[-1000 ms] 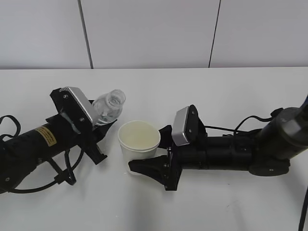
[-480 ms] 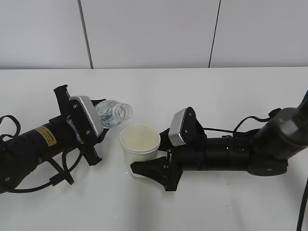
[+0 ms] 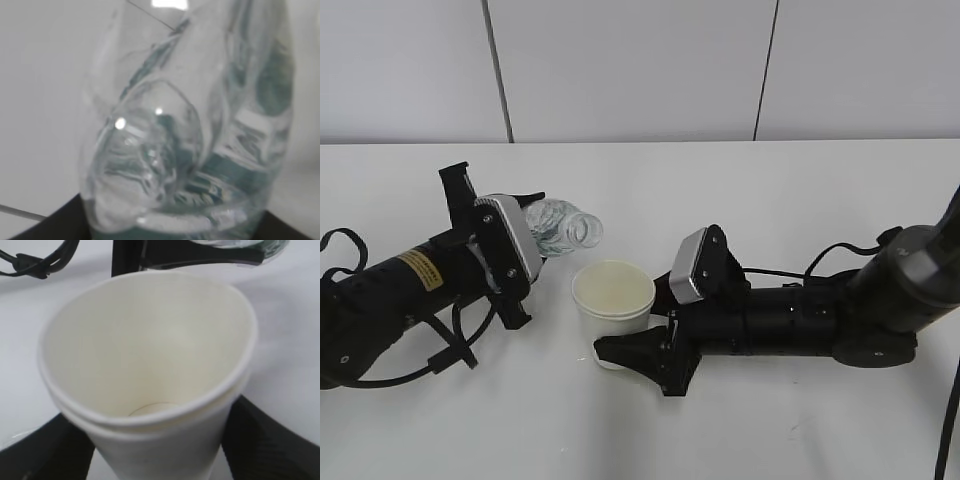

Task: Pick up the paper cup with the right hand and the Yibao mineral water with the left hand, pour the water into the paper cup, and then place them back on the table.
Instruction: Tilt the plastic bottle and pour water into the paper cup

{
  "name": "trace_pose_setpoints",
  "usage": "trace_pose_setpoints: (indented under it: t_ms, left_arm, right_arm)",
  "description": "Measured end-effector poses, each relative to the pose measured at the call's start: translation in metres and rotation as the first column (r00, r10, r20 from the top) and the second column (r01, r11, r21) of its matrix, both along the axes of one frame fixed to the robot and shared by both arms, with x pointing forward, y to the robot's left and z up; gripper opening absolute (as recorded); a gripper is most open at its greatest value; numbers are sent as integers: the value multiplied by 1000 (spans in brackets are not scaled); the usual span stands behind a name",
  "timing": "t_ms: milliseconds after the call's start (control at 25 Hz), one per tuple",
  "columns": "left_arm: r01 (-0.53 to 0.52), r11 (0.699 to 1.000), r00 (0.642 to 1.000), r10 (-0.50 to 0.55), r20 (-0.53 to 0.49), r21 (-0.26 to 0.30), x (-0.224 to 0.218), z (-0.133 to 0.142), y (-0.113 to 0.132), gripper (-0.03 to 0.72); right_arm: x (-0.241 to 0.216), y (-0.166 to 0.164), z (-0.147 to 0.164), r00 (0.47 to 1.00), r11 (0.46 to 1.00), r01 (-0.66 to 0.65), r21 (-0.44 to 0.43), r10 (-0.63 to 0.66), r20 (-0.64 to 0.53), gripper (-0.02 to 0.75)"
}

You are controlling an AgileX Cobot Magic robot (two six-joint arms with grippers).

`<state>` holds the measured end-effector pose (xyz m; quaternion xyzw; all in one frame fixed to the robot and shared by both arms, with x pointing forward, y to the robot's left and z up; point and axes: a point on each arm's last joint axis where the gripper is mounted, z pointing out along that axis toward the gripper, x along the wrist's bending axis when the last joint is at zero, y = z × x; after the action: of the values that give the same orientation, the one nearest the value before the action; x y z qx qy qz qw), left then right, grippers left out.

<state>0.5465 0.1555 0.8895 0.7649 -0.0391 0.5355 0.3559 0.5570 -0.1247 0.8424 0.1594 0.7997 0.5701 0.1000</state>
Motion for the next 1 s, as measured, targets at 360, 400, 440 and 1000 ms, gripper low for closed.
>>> trace_pose_setpoints:
  t_ms: [360, 400, 440, 1000]
  left_arm:
    - [14, 997, 996, -20, 85, 79, 1, 7, 0, 338]
    - [15, 996, 996, -23, 90, 88, 1, 7, 0, 338]
    - [16, 995, 995, -26, 100, 102, 1, 7, 0, 338]
    - [-9, 982, 987, -22, 161, 186, 2, 7, 2, 338]
  right_arm:
    - [6, 1, 4, 1000, 999, 27, 32, -27, 14, 561]
    - [6, 1, 4, 1000, 999, 27, 32, -27, 14, 561]
    - [6, 1, 4, 1000, 999, 27, 32, -27, 14, 561]
    - [2, 2, 4, 999, 999, -26, 19, 25, 23, 566]
